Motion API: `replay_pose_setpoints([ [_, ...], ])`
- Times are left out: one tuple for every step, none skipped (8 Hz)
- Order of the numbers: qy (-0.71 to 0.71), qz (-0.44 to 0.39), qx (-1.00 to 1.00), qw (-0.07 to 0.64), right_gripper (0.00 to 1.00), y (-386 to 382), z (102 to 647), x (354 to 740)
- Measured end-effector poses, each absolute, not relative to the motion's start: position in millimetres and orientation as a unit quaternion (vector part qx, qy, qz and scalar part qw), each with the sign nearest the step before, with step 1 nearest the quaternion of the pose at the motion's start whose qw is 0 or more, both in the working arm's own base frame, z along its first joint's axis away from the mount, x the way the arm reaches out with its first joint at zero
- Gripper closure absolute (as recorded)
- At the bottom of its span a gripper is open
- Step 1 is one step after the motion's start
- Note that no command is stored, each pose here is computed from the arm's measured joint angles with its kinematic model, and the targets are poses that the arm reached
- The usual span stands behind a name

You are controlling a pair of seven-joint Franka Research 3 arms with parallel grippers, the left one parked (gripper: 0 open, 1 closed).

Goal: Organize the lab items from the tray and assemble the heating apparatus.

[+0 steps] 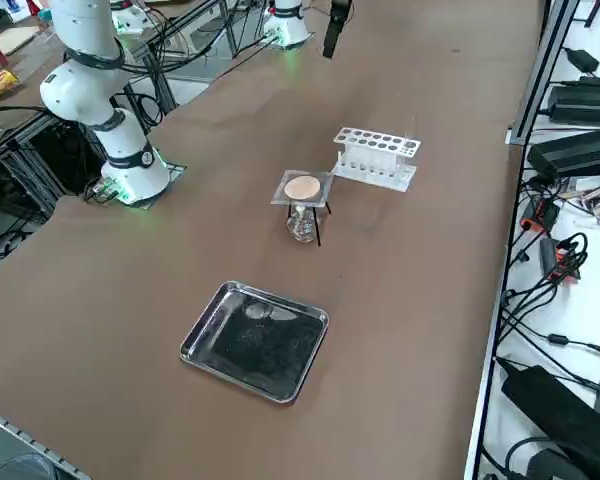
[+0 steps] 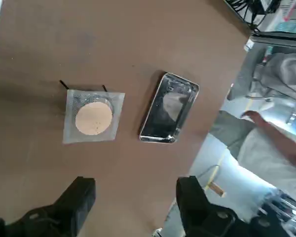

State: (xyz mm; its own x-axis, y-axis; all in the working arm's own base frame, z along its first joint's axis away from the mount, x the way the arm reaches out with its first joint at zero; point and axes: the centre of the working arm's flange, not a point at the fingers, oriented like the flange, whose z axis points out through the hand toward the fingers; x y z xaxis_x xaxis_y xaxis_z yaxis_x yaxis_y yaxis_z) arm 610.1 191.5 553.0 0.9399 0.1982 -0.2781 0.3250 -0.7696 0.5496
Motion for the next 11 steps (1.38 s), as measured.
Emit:
replay_pose_setpoints([
  [0.132,-0.094,0.948,0.273,0.01,170.7,569.0,619.1],
  [0.122,-0.088,0.96,0.235,0.01,153.9,577.3,625.6],
  [0.114,-0.086,0.971,0.19,0.01,139.5,579.7,631.3],
  [0.099,-0.089,0.982,0.137,0.01,120.6,579.5,636.9],
  [0.077,-0.093,0.989,0.088,0.01,98.9,579.5,641.7],
  [0.051,-0.092,0.993,0.045,0.01,78.4,582.1,644.1],
  [0.024,-0.083,0.996,0.011,0.01,58.8,588.8,643.5],
  [0.002,-0.073,0.997,-0.007,0.01,43.2,594.7,638.5],
  [-0.013,-0.064,0.998,-0.01,0.01,33.7,597.7,630.8],
  [-0.021,-0.056,0.998,-0.006,0.01,30.4,599.5,622.1],
  [-0.026,-0.05,0.998,-0.001,0.01,30.5,603.1,613.1],
])
